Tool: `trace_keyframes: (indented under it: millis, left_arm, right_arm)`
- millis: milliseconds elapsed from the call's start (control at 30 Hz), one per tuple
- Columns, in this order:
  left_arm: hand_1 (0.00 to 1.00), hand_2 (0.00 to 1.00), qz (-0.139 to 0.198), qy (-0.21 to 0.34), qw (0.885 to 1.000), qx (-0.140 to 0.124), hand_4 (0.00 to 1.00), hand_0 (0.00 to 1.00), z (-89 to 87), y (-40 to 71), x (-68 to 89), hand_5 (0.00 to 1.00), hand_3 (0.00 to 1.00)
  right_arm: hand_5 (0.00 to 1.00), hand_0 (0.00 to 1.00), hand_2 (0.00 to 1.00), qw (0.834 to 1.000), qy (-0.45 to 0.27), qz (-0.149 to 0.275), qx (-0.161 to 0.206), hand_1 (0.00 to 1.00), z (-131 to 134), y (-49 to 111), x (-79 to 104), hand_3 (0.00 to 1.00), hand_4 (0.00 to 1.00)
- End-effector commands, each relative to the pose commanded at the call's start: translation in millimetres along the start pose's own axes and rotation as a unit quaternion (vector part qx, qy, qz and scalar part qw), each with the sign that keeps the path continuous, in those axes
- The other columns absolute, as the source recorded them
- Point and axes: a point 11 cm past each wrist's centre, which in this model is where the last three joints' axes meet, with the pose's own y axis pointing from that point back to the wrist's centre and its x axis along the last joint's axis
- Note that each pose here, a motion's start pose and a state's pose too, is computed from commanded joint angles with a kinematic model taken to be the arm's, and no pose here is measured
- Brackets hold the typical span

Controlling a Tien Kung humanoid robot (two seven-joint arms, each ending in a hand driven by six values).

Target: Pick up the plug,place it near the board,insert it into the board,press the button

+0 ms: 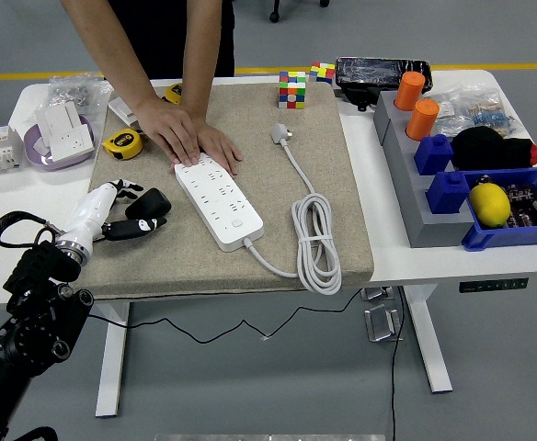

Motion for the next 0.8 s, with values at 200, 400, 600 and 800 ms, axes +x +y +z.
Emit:
trace_keyframes:
  millis: [200,400,600,800]
  left_arm:
    - [0.708,0.548,0.005,0.000,1.000,0.000,0.998,0.674,0.7,-0.9,1.9,0.393,0.613]
    - [0.702,0.533,0.004,-0.001,1.000,0.000,0.998,0.664,1.0,-0.9,1.5,0.345,0.598]
    - [0.701,0.526,-0.001,-0.002,1.000,0.000,0.998,0.646,0.6,0.3,-1.2,0.339,0.583]
    - [0.687,0.490,-0.001,-0.003,1.000,0.001,0.998,0.639,-1.0,1.4,-2.7,0.318,0.551]
  right_arm:
    - [0.959,0.809,0.759,1.000,-0.002,0.000,0.002,0.775,-1.6,0.3,-0.8,0.783,0.998]
    - [0.971,0.808,0.760,1.000,-0.002,0.001,0.002,0.775,-1.7,0.4,0.2,0.783,0.998]
    - [0.976,0.809,0.759,1.000,-0.003,0.004,0.003,0.775,-2.6,0.7,2.1,0.783,0.998]
    - [0.977,0.807,0.759,1.000,-0.003,0.005,0.002,0.775,-1.7,0.5,2.5,0.783,0.998]
